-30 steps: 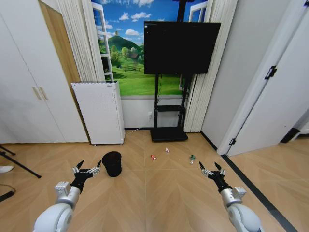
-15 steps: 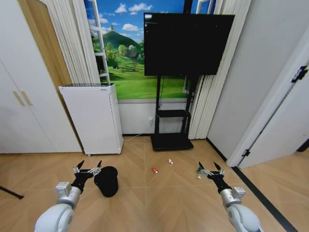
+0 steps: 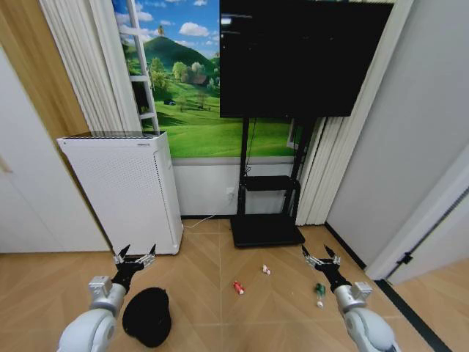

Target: Pick up the trash bin and place the garbage on the floor into it.

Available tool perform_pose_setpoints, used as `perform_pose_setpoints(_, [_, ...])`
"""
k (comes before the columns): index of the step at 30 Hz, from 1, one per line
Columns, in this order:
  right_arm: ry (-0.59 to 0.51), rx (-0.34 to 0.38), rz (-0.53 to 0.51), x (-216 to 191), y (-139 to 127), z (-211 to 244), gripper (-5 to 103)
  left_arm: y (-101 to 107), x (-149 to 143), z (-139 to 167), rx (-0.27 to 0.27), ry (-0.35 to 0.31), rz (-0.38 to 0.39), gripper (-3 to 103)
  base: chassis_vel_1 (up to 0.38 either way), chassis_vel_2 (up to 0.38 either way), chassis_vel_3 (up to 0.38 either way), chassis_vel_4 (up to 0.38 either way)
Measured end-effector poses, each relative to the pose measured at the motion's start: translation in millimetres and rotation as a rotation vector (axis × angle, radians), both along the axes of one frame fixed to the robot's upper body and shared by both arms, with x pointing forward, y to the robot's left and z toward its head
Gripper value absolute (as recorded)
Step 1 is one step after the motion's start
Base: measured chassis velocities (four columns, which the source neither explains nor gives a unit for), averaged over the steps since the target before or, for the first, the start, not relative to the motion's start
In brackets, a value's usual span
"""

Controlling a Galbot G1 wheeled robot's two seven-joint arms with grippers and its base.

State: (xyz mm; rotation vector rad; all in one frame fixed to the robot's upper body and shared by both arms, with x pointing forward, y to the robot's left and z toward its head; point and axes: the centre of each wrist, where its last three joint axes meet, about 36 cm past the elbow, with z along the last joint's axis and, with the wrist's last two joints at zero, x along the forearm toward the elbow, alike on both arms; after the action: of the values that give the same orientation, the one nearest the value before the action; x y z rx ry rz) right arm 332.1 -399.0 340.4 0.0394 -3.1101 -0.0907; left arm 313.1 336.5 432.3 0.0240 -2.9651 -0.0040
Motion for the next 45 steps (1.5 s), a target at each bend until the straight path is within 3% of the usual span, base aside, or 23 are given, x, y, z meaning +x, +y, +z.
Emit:
perform_pose_setpoints(11, [0.005,0.008,-0.001,-2.1,2.8,-4.4,100,-3.1,-1.3,-3.8,0.037,0.035,0.005,100,-0.092,0.083,0.057,-0.087])
perform_pose_setpoints(45, [0.025,0.003,-0.019,-4.9,12.0,-11.5,100,6.5,8.0,-20.3,0.04,0.064,-0.03,100,0.01,-0.011,-0.009,0.009])
